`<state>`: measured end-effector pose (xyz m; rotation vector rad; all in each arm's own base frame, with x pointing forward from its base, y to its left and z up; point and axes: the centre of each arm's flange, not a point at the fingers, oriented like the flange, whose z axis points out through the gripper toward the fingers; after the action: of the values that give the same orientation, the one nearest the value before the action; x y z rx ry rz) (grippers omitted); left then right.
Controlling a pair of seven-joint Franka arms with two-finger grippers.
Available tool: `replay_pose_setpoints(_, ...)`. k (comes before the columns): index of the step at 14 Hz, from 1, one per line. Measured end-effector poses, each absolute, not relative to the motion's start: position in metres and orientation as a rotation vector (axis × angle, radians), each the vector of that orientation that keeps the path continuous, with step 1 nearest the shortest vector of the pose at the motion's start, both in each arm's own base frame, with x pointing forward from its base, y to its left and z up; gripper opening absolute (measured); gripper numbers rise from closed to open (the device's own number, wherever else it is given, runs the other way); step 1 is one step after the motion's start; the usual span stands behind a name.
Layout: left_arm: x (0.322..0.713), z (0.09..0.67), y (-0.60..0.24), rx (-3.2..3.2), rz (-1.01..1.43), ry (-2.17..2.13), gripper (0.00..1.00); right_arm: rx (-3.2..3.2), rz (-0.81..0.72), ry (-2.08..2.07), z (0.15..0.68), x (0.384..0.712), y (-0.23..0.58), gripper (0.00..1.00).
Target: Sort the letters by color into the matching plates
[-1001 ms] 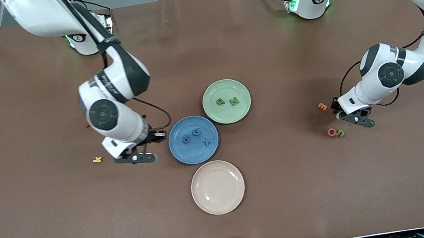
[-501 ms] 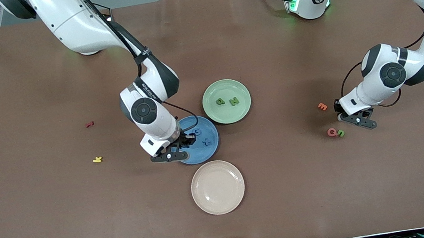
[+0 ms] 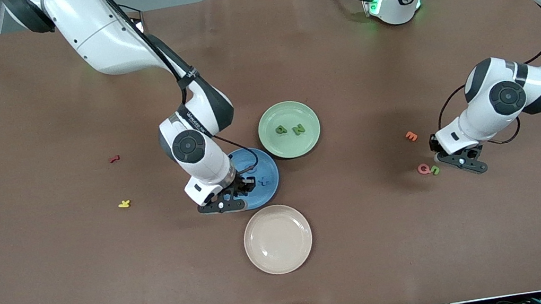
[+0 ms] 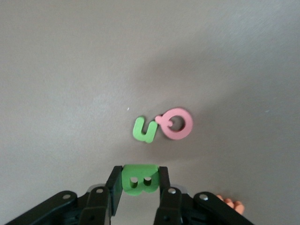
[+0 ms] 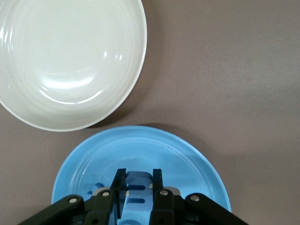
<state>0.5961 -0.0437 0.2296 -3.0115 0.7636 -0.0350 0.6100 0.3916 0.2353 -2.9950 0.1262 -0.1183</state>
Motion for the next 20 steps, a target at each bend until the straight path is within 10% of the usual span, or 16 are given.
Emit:
replay_pose_setpoints(4, 0.609, 0.248, -0.07, -3.014, -0.01, 0.753, 0.35, -2.992, -0.124, 0.119, 0.231, 0.609, 0.395, 0.26)
replay_pose_setpoints(12, 0.61, 0.253, -0.088, -3.016, 0.006, 0.722, 0.35, -3.005, -0.111, 0.121, 0.249, 0.614, 0.392, 1.0)
replay_pose_setpoints(20, 0.611, 0.255, -0.094, -3.021, 0.012, 0.723, 0.35, -3.108, 0.167, 0.141, 0.465, 0.588, 0.31, 1.0)
